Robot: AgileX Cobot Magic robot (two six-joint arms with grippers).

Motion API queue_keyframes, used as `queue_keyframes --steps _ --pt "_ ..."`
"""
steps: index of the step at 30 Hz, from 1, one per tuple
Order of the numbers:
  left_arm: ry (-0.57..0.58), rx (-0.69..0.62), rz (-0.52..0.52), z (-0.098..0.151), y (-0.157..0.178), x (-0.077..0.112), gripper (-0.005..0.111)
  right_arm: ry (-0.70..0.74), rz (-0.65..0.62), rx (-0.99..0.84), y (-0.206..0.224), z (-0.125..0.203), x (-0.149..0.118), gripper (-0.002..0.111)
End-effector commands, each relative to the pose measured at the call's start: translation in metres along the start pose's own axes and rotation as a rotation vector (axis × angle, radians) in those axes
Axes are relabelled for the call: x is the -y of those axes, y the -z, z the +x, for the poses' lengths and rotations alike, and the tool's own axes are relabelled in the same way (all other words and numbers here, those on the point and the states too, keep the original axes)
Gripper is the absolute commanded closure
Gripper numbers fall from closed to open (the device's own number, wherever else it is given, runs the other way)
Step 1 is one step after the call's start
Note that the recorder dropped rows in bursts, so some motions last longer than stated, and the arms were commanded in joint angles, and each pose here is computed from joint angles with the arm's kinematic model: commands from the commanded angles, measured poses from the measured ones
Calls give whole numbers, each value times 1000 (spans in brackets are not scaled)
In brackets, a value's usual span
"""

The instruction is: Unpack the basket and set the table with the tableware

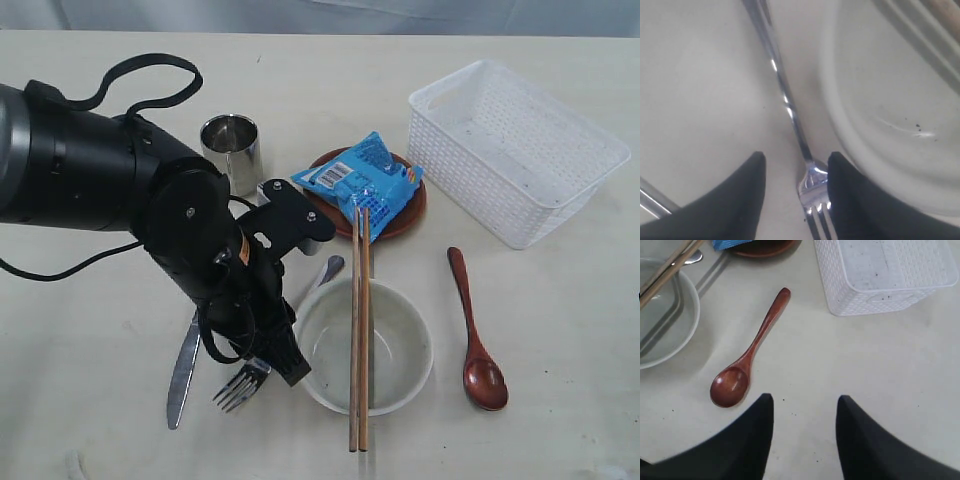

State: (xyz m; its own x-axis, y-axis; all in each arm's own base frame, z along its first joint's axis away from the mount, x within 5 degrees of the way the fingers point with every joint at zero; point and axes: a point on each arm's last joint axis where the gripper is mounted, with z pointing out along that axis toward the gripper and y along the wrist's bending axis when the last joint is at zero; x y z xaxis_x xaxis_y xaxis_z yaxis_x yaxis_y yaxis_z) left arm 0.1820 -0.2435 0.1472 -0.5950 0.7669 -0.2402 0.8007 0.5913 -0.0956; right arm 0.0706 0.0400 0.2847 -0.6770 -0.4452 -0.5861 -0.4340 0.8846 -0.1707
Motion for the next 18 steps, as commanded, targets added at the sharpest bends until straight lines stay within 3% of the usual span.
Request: queue_keyframes --steps 1,18 --pt "-20 -11 5 2 -1 2 67 3 10 10 0 0 2 69" --pt "-33 -55 10 5 -10 2 67 2 8 8 0 0 2 69"
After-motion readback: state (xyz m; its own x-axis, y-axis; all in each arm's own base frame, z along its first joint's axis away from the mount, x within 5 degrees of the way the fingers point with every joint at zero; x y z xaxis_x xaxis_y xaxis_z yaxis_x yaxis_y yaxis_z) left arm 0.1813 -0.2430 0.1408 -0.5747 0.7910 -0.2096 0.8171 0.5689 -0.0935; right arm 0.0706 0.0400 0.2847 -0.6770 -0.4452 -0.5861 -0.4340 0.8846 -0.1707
